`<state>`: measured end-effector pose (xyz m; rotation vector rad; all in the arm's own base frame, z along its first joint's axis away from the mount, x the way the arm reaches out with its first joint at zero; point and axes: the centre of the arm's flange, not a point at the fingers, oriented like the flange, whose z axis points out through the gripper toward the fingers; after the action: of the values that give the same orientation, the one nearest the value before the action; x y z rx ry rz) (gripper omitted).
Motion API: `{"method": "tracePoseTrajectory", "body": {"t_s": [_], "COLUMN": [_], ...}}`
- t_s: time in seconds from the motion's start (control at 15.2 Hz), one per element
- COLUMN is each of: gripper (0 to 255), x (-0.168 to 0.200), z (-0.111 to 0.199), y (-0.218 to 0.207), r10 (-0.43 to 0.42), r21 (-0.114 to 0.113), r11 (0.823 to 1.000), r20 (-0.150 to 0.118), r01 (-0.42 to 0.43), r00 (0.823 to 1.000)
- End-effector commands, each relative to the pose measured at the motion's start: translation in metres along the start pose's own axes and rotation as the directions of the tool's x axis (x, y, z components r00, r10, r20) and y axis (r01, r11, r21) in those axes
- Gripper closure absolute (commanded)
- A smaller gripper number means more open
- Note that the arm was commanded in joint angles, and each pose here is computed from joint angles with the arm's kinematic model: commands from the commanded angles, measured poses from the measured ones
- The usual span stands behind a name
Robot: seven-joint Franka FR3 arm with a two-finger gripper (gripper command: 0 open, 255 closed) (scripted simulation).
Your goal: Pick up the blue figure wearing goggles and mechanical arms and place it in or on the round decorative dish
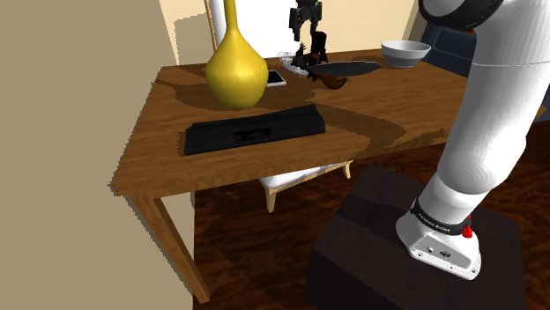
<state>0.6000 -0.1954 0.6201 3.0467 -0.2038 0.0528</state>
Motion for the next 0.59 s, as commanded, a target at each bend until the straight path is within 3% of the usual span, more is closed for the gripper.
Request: {"method": "tracePoseTrajectory", "body": {"t_s": [0.0,0.26,0.53], "gripper": [0,0,0], "x": [0.000,0.000,0.000], "z": [0.000,-0.050,-0.050], "y": [0.000,0.000,0.000], "r10": [0.000,0.000,0.000], "r21": [0.000,0.000,0.000], "r11": [1.000,1.000,1.000], "r20": [0.000,0.000,0.000], "r01": [0.000,0.000,0.000], "r00": [1.000,1.000,1.000]}}
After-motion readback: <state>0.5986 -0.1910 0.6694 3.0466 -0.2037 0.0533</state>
